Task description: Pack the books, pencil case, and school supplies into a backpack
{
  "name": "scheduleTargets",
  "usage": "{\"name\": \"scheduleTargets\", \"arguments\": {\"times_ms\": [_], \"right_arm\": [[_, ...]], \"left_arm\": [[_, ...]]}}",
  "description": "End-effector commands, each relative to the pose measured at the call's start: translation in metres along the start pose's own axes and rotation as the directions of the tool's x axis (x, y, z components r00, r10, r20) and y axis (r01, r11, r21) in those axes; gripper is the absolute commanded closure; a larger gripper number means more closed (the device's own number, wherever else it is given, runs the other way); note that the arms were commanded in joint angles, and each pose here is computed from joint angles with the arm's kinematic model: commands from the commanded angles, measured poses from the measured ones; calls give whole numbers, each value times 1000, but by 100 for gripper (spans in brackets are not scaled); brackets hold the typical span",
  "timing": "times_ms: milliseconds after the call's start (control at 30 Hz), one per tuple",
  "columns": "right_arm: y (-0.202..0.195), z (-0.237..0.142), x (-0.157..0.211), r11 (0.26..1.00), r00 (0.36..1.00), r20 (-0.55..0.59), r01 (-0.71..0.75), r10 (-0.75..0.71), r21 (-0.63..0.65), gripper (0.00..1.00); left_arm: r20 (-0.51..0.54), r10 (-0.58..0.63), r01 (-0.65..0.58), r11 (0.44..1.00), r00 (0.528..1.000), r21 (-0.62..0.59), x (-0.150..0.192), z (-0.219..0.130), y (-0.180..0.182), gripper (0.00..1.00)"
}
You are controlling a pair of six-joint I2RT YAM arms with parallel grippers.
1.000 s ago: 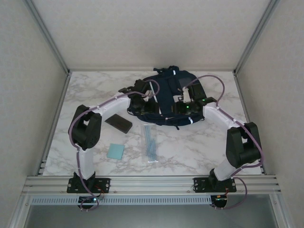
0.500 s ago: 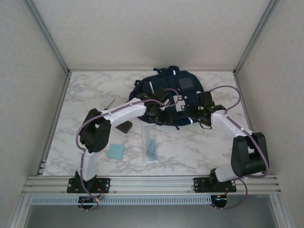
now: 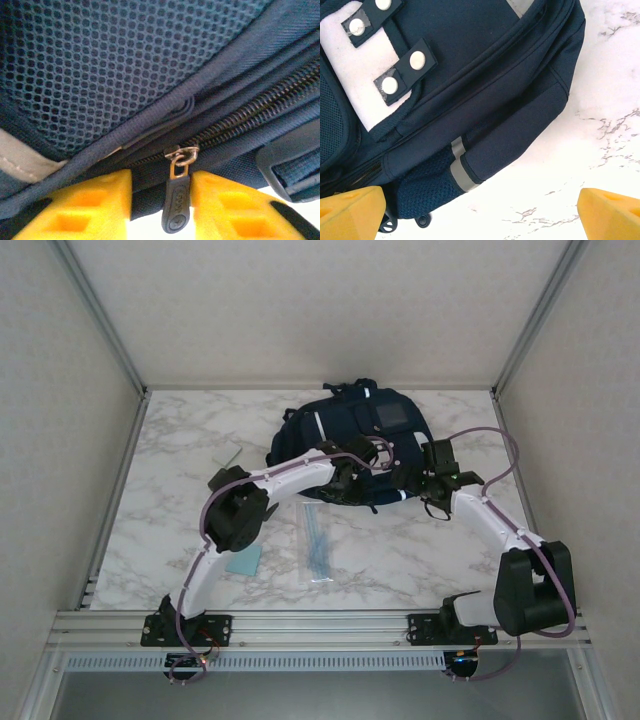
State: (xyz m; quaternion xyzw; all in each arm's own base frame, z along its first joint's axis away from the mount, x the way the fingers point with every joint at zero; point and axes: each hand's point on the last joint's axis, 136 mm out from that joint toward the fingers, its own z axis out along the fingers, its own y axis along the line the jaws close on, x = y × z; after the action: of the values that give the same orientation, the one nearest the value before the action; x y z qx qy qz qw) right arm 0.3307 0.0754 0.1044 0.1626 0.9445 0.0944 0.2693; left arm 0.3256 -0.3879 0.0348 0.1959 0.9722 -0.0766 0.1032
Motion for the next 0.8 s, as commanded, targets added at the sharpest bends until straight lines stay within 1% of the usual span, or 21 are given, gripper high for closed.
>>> {"name": "scheduleTargets", "arguments": {"times_ms": [0,33,67,200,300,467,567,667,700,767], "right_arm": [[-7,-4,2,999,999,14,-32,31,12,1],[-7,-4,3,999,999,13,-37,37,7,1],[-7,-5,5,999,999,10,-44,44,4,1],[-5,-8,16,996,996,-9,-86,85,-34,1],[-2,-9,27,988,991,-29,-131,129,-85,1],[10,-13,46,956,974,-69,-226,216,-188,1],[19,-13,58,936,962,-106,-270,252,-226,3],[31,-7,65,913,946,-139,-320,293,-254,4],[36,-4,67,897,935,-154,-350,319,-269,4],[46,3,65,864,913,-166,-406,372,-299,5]], "left_arm": [[-54,33,-35,998,998,-49,13,15,2,81],[-64,34,-38,998,997,-52,16,17,3,86],[-70,35,-39,998,997,-52,18,17,4,88],[-76,32,-34,999,997,-20,23,16,1,92],[-59,25,-23,999,998,22,18,8,-4,100],[-26,22,-19,996,999,90,0,-15,-10,100],[-31,8,-2,982,1000,190,-8,-27,-18,100],[-58,-19,37,944,998,329,-14,-35,-29,100],[-61,-20,41,934,998,355,-16,-37,-30,100],[-48,-8,24,933,999,358,-17,-42,-27,100]]}}
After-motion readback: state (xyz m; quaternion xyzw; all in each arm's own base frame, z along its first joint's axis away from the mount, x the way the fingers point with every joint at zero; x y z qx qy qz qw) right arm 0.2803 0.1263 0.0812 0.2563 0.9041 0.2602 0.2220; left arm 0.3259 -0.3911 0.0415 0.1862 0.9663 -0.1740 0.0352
